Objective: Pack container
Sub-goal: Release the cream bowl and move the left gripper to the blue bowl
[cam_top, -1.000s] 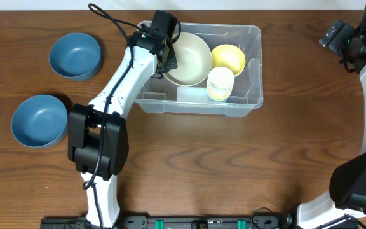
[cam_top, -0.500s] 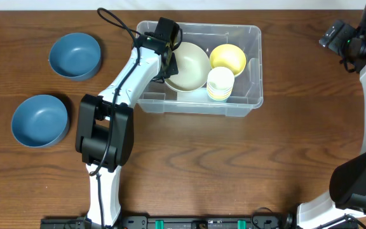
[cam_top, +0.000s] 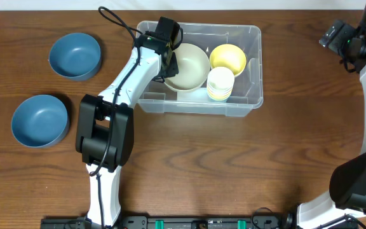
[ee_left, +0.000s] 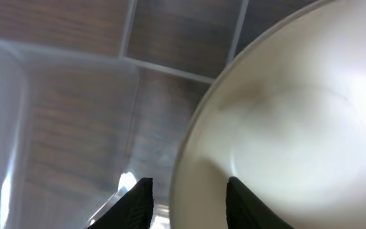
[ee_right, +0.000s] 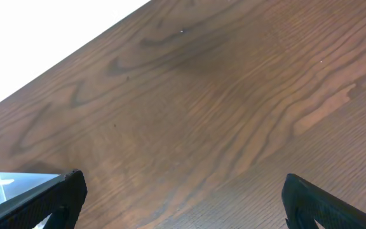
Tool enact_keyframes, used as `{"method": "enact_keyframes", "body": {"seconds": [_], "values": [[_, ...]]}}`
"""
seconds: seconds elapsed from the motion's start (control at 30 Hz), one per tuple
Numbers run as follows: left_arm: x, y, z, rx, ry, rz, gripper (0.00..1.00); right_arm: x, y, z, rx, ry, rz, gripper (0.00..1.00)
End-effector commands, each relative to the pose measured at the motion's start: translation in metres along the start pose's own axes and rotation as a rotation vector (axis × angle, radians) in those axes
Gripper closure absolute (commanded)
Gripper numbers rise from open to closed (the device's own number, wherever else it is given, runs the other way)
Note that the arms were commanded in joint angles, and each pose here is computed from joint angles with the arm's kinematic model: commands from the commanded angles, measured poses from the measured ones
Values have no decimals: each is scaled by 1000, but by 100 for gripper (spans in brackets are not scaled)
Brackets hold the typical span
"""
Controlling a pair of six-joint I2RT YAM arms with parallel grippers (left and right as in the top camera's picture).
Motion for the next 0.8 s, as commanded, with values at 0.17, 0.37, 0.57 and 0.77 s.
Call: {"method": "enact_keyframes", "body": {"seconds": [0.17, 0.37, 0.57, 0.77], "values": [[31, 9, 85, 4, -150, -36, 61, 6, 1, 8, 10, -25, -14, 1], [31, 35, 149, 85, -253, -28, 61, 6, 1, 8, 10, -25, -14, 1], [33, 102, 182, 189, -320, 53, 47, 6, 1, 8, 10, -25, -14, 1], [47, 162, 160, 273, -324, 65, 37, 6, 1, 8, 10, -25, -14, 1]]}}
Point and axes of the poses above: each gripper's point midway between its finger pads, its own z axis back along the fingers, its own y axis along the line the jaws close on, x = y × z, the point moved 8 cm from there along z, back along the fingers, and after that the axes turned 15 degrees about -z, right-handed, at the moved point
